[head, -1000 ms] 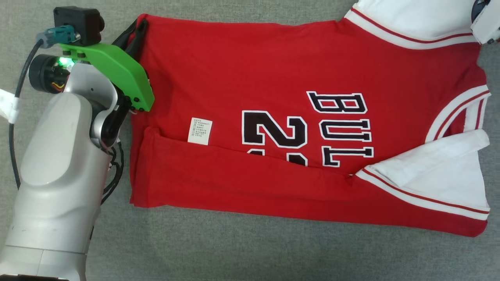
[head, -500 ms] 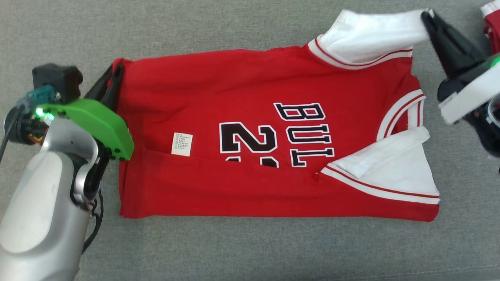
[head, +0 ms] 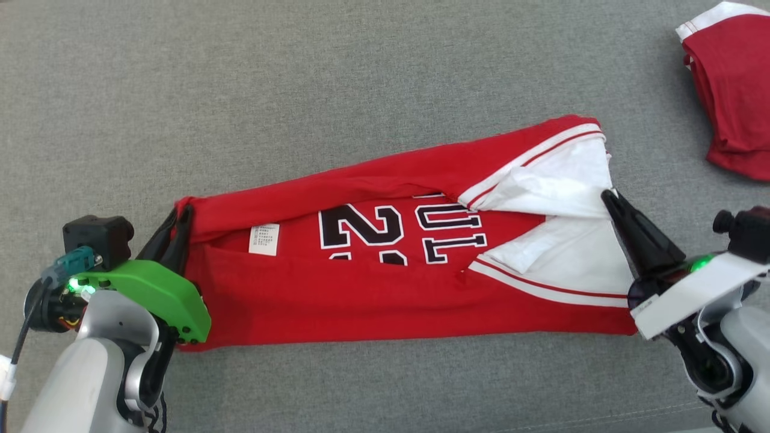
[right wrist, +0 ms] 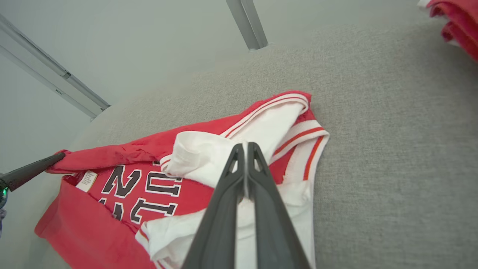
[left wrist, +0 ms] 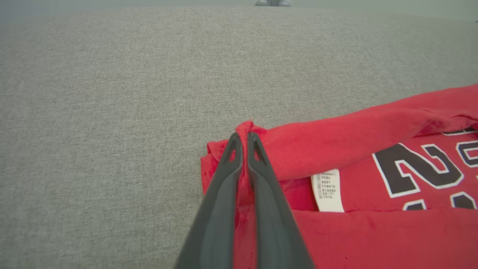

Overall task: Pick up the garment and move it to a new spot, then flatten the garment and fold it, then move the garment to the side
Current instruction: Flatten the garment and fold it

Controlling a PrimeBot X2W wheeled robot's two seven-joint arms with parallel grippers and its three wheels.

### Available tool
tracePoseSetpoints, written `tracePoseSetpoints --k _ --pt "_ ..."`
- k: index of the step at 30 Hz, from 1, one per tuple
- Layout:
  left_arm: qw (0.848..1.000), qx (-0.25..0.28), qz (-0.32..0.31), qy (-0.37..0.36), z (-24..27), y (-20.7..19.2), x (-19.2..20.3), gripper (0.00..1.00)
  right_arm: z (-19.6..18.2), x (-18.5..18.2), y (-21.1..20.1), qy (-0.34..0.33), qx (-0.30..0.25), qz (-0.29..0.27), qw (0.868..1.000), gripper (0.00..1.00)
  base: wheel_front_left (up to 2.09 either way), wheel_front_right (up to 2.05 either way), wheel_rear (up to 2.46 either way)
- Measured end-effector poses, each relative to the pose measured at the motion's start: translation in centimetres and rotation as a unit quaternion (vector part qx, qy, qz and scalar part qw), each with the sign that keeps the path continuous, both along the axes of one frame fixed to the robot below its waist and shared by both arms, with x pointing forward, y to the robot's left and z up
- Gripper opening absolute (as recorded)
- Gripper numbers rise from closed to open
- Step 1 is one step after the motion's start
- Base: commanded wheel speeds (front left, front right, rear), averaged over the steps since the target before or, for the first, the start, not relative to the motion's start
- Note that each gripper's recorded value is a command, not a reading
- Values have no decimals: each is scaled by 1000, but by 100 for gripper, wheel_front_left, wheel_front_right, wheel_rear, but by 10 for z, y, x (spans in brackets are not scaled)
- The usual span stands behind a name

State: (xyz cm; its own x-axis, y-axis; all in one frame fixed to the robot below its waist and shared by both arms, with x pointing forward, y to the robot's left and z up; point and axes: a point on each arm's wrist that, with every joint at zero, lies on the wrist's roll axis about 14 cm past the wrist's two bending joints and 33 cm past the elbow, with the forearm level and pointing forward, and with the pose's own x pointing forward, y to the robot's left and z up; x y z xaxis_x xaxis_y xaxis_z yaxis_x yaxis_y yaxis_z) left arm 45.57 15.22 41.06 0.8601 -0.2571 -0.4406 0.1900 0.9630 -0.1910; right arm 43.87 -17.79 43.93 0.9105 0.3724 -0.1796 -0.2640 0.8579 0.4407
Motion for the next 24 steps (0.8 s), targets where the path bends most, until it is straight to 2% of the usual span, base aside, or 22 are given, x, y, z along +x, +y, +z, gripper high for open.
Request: tracePoseSetpoints --k 6,7,8,9,13,17,24 --pt "1000 -5 14 10 -6 5 -11 0 -18 -36 -2 34 23 -32 999 0 0 0 0" --pt "1000 -8 17 14 -8 5 -14 4 -22 -43 -2 41 22 -34 998 3 0 0 0" --pt "999 -11 22 20 -11 6 -18 42 -24 -49 -3 45 19 -36 998 47 0 0 0" --pt "999 -12 26 21 -12 7 -20 100 -25 -52 -3 46 18 -38 998 100 0 0 0" --pt "999 -21 48 0 -6 9 -26 100 -9 -52 -5 12 6 -45 999 100 0 0 0" --pt "995 -20 75 -61 16 12 -26 100 20 -45 -12 -51 -29 -52 997 100 0 0 0" --pt "974 -7 98 -205 74 1 -24 100 62 -41 -27 -140 -90 -80 983 100 0 0 0"
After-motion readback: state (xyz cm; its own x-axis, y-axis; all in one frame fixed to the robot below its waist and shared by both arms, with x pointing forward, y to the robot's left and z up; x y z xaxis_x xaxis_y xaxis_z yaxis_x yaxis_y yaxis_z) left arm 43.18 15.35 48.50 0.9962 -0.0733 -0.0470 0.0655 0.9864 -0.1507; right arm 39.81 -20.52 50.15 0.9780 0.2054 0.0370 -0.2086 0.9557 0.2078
